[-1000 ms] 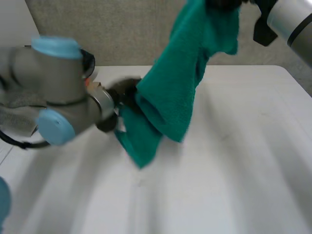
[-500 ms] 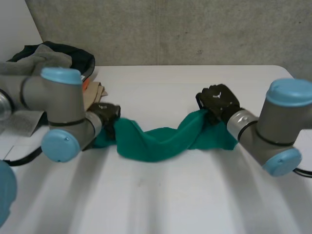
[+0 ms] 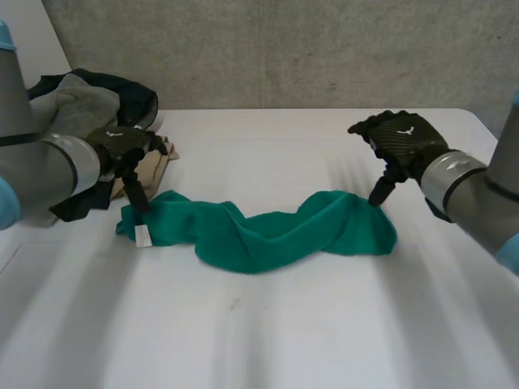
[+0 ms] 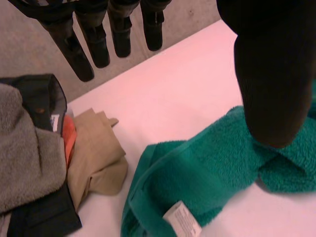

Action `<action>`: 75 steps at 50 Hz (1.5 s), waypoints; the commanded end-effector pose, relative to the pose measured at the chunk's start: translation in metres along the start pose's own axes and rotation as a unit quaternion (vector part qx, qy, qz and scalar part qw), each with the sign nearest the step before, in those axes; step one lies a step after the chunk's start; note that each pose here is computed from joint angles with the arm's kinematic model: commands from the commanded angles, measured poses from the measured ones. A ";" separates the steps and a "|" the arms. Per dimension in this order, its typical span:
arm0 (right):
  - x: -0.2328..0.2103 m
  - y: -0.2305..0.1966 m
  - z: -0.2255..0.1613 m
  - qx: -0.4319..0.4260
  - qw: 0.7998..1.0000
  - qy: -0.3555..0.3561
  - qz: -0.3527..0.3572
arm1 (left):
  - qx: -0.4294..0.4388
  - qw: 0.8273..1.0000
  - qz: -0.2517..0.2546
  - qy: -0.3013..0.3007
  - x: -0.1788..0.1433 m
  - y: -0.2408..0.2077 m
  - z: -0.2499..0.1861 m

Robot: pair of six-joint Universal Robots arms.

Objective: Fold the laundry.

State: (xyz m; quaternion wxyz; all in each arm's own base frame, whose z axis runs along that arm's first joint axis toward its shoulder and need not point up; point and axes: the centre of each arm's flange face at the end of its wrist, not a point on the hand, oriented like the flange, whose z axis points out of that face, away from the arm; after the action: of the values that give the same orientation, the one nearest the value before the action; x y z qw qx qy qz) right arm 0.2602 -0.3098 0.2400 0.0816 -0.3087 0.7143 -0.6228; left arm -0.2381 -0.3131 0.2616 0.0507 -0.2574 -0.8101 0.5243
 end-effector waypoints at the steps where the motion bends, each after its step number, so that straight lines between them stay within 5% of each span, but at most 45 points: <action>1: 0.019 0.010 0.005 -0.070 0.997 -0.012 -0.002 | -0.038 0.999 -0.015 0.021 -0.021 0.017 0.025; 12: 0.012 0.050 0.038 -0.106 0.991 -0.082 0.018 | -0.075 0.995 -0.028 0.066 -0.017 0.043 0.062; 25: 0.000 0.080 0.060 -0.095 0.991 -0.086 0.039 | -0.089 0.995 0.011 0.044 -0.006 0.067 0.087; 38: 0.019 0.007 0.084 0.087 0.996 -0.007 -0.003 | 0.047 0.997 0.061 0.026 -0.003 -0.005 0.085; 42: 0.033 -0.030 0.090 0.160 0.986 0.047 -0.020 | 0.145 0.987 0.067 -0.011 -0.011 -0.061 0.065; 47: 0.074 -0.106 0.079 0.340 0.925 0.172 -0.006 | 0.343 0.936 0.022 -0.077 -0.030 -0.145 0.022; 50: 0.085 -0.137 0.062 0.409 0.893 0.187 0.015 | 0.418 0.905 -0.006 -0.085 -0.032 -0.171 0.003; 53: 0.085 -0.139 0.060 0.409 0.895 0.176 0.021 | 0.444 0.892 -0.019 -0.080 -0.031 -0.176 0.000; 57: 0.078 -0.123 0.064 0.368 0.917 0.154 0.020 | 0.426 0.901 -0.028 -0.079 -0.030 -0.159 0.014; 67: 0.053 -0.013 0.073 0.173 0.983 0.052 0.030 | 0.255 0.966 -0.016 -0.026 -0.003 -0.045 0.073; 75: 0.023 0.074 0.047 -0.018 0.999 -0.030 0.001 | 0.106 0.993 0.020 0.038 0.023 0.045 0.081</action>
State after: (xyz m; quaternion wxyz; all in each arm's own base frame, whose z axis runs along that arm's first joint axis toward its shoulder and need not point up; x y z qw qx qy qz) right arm 0.2532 -0.3894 0.2180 0.1096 -0.2657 0.6546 -0.6992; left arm -0.2760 -0.3806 0.2350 0.0984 -0.2360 -0.6868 0.6803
